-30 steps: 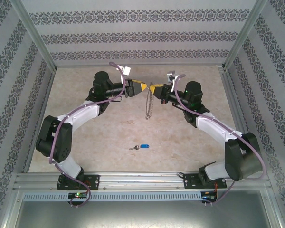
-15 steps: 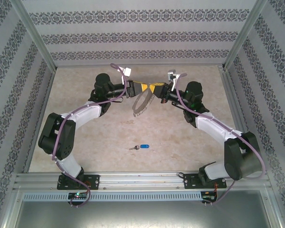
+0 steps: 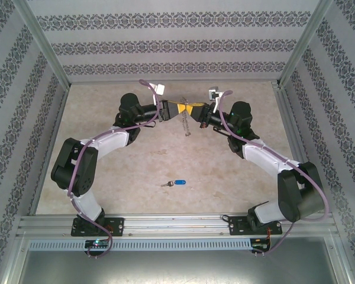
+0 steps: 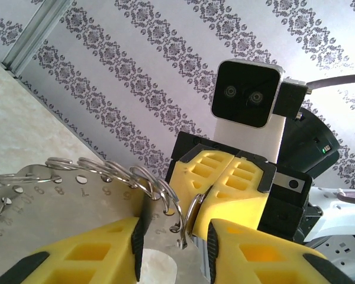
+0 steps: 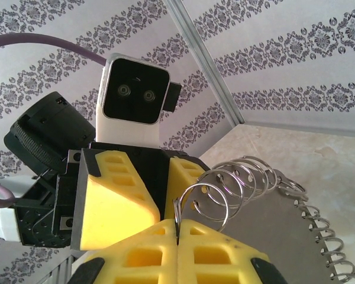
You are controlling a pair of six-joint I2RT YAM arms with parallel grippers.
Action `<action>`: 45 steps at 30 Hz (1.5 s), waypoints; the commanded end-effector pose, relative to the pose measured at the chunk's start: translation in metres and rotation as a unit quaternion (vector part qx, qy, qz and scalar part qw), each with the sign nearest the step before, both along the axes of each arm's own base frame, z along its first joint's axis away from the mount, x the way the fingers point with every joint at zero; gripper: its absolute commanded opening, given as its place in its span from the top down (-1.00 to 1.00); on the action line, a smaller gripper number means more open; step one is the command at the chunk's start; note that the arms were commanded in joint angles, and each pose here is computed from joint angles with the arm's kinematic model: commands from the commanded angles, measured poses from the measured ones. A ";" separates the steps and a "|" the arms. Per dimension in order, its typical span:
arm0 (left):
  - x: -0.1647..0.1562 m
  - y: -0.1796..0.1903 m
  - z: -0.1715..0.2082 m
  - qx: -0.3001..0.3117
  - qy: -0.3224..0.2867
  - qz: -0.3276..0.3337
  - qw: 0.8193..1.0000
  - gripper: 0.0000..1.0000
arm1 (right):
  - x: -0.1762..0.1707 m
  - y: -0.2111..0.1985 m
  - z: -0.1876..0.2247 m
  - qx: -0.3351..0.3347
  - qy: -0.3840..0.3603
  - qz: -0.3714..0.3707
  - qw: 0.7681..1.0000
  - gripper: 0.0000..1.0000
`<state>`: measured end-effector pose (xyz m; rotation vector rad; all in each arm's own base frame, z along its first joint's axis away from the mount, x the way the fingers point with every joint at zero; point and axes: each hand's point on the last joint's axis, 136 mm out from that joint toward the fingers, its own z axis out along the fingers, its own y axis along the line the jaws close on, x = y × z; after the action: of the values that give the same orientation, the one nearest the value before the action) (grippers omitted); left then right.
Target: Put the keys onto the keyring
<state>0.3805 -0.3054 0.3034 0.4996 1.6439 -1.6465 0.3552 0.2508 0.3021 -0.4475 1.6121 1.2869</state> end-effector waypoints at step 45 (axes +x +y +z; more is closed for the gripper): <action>-0.004 -0.013 0.005 -0.014 -0.040 -0.020 0.999 1.00 | 0.012 -0.009 0.010 0.008 -0.015 -0.012 1.000 1.00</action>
<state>0.3846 -0.3100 0.2946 0.4921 1.6417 -1.6607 0.3630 0.2453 0.2930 -0.4239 1.6385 1.2815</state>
